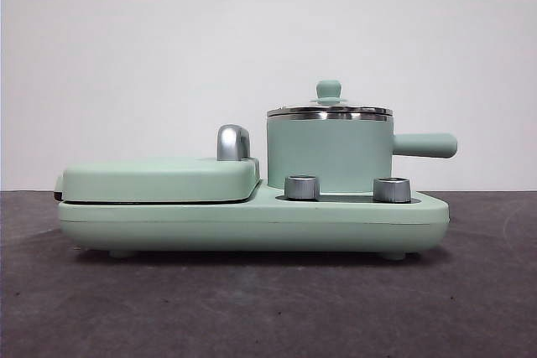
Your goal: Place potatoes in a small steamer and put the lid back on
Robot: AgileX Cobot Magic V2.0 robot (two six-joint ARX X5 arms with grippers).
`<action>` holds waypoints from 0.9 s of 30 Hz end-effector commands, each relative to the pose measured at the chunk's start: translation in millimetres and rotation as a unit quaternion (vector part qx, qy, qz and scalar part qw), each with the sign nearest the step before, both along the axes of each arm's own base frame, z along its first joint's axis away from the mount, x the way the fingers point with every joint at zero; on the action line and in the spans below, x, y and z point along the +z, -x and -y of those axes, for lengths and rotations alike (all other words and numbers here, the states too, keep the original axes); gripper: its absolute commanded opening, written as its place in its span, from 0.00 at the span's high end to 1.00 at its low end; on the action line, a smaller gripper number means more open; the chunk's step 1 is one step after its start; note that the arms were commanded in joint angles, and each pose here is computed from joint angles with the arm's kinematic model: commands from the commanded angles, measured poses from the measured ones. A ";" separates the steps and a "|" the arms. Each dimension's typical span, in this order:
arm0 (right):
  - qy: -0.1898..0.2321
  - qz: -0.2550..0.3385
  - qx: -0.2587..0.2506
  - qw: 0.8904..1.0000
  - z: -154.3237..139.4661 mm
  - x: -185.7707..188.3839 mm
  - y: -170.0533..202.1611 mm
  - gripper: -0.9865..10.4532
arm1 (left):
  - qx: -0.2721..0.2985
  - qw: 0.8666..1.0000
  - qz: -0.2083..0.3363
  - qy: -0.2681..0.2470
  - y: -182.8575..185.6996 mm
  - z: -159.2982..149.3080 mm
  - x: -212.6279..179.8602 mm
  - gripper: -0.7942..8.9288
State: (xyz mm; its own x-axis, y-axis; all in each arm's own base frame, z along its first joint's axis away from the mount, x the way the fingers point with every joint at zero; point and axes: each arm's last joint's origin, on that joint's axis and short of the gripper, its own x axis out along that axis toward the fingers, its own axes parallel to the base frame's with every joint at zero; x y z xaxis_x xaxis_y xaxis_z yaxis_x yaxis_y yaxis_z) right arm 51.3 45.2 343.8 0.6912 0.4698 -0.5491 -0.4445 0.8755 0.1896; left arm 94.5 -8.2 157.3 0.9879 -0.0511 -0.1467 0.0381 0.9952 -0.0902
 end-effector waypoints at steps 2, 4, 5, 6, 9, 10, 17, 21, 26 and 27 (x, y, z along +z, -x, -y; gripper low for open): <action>-0.001 0.009 0.005 1.000 -0.8 3.3 -0.2 0.90 | -0.001 1.000 -0.001 -0.003 -1.1 0.3 -4.7 0.89; -0.001 0.009 0.005 1.000 -0.9 3.3 -0.2 0.90 | -0.001 1.000 -0.001 -0.003 -1.1 0.3 -4.8 0.89; -0.001 0.009 0.005 1.000 -0.9 3.3 -0.2 0.90 | -0.001 1.000 -0.001 -0.003 -1.1 0.3 -4.8 0.89; -0.001 0.009 0.005 1.000 -0.8 3.3 -0.2 0.90 | -0.001 1.000 -0.001 -0.003 -1.1 0.3 -4.7 0.89; -0.001 0.009 0.005 1.000 -0.9 3.3 -0.2 0.90 | -0.001 1.000 -0.001 -0.003 -1.1 0.3 -4.8 0.89; -0.003 0.010 0.007 1.000 -0.7 3.1 0.1 0.90 | -0.001 1.000 -0.001 -0.003 -1.1 0.3 -4.7 0.89; -0.024 0.047 -0.131 0.990 15.8 -8.8 -8.8 0.90 | -0.001 1.000 -0.001 -0.003 -1.1 0.3 -4.8 0.89; -0.034 0.121 -0.245 0.961 28.6 -44.5 -25.5 0.90 | -0.002 1.000 -0.001 -0.002 -1.1 0.3 -4.7 0.89; 0.031 0.199 -0.284 0.937 43.0 -108.1 -32.9 0.90 | -0.002 1.000 -0.001 -0.002 -1.1 0.3 -4.7 0.89; 0.046 0.201 -0.286 0.936 44.7 -119.8 -33.6 0.90 | -0.001 1.000 -0.001 -0.003 -1.1 0.3 -4.7 0.89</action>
State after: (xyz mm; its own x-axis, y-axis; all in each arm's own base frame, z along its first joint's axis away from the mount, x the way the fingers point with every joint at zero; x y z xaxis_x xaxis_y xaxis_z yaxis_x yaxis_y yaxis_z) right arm 82.9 1.0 233.9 0.9765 -0.0744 -0.2022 0.0996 0.9881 0.1174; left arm 94.5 -8.2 157.3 0.9878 -0.0515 -0.1467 0.0387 0.9953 -0.0888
